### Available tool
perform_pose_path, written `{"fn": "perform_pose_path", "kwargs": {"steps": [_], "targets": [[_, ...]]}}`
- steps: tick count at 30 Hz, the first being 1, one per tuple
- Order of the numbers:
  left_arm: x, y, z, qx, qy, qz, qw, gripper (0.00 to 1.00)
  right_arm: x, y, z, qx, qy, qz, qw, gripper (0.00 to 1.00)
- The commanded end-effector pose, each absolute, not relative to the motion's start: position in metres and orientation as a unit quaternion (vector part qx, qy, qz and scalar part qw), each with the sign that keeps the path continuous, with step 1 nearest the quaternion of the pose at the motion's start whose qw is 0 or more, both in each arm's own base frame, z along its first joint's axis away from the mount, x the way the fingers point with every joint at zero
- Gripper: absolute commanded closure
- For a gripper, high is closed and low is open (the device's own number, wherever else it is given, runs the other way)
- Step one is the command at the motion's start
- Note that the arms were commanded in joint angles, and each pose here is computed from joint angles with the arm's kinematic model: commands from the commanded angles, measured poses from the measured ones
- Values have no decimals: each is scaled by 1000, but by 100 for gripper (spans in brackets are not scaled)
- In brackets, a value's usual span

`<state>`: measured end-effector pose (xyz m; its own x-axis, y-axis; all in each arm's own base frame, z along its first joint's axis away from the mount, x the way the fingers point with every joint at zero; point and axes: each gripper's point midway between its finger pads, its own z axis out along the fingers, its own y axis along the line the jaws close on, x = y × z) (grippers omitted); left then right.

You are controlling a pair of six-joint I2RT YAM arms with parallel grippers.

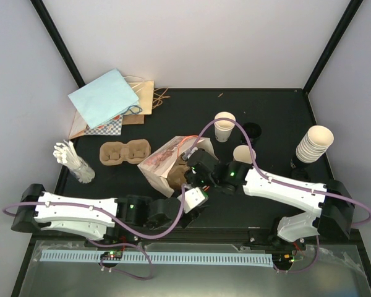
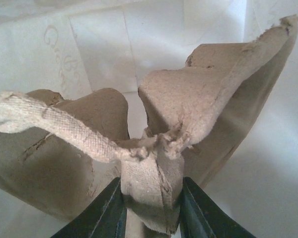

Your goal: Pack the takeout coffee

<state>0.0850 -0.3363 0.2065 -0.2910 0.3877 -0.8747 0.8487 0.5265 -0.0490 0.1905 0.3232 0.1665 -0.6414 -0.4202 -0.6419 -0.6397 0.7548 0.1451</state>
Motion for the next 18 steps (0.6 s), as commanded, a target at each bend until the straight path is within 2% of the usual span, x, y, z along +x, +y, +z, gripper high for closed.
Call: {"fn": "perform_pose_path", "kwargs": {"steps": [1, 12, 18], "targets": [[98, -322, 215, 371, 766, -249, 462, 51, 193, 329, 179, -294, 884, 195, 307, 70], [113, -317, 202, 361, 786, -180, 467, 51, 193, 328, 181, -294, 884, 194, 308, 70], [100, -322, 216, 378, 776, -227, 451, 52, 194, 328, 180, -293, 884, 192, 308, 70]]}}
